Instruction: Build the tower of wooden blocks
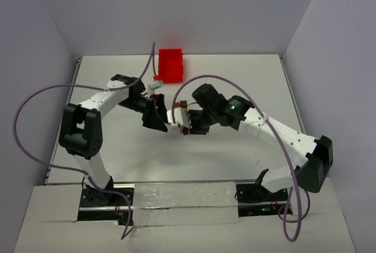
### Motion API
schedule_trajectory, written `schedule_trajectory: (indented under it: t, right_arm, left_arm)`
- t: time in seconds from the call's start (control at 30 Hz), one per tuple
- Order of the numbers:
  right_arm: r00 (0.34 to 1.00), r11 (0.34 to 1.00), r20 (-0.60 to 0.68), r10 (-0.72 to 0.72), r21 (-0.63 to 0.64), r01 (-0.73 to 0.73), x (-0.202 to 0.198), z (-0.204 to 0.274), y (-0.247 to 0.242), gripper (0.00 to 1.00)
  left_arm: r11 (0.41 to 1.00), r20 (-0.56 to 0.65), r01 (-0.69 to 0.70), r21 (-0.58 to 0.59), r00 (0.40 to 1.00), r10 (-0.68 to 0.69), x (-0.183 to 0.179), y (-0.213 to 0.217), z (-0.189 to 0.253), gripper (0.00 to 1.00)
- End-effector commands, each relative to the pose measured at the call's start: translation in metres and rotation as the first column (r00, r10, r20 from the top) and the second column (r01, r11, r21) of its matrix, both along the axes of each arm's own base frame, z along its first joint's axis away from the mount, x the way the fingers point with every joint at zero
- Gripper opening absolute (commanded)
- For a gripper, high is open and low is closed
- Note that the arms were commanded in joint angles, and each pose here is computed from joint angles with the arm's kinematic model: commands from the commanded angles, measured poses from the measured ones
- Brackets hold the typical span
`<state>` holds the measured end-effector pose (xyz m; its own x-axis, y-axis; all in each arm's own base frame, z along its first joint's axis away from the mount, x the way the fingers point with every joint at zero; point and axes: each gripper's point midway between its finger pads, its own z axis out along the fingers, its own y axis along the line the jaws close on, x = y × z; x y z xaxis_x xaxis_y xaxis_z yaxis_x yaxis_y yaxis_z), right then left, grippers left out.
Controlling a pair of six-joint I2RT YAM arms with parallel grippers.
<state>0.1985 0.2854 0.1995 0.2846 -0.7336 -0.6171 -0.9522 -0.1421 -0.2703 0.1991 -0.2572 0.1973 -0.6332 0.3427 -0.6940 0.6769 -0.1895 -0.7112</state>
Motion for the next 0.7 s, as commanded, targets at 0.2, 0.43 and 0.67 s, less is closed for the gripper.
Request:
schedule_trajectory:
  t: [0.2, 0.43, 0.67]
  right_arm:
    - [0.999, 0.975, -0.037, 0.004, 0.22, 0.004, 0.082, 0.047, -0.023, 0.05]
    - [0.993, 0.947, -0.059, 0.099, 0.313, -0.076, 0.102, 0.044, -0.017, 0.03]
    - [0.98, 0.926, -0.082, 0.184, 0.349, -0.145, 0.111, 0.024, -0.008, 0.02]
  left_arm:
    - [0.986, 0.344, -0.14, -0.087, 0.925, 0.162, 0.025, 0.046, 0.051, 0.99]
    - [0.972, 0.572, -0.236, 0.009, 0.798, 0.188, 0.031, 0.071, 0.038, 0.99]
    - [0.927, 0.695, -0.364, 0.092, 0.69, 0.202, 0.019, 0.091, 0.023, 0.99]
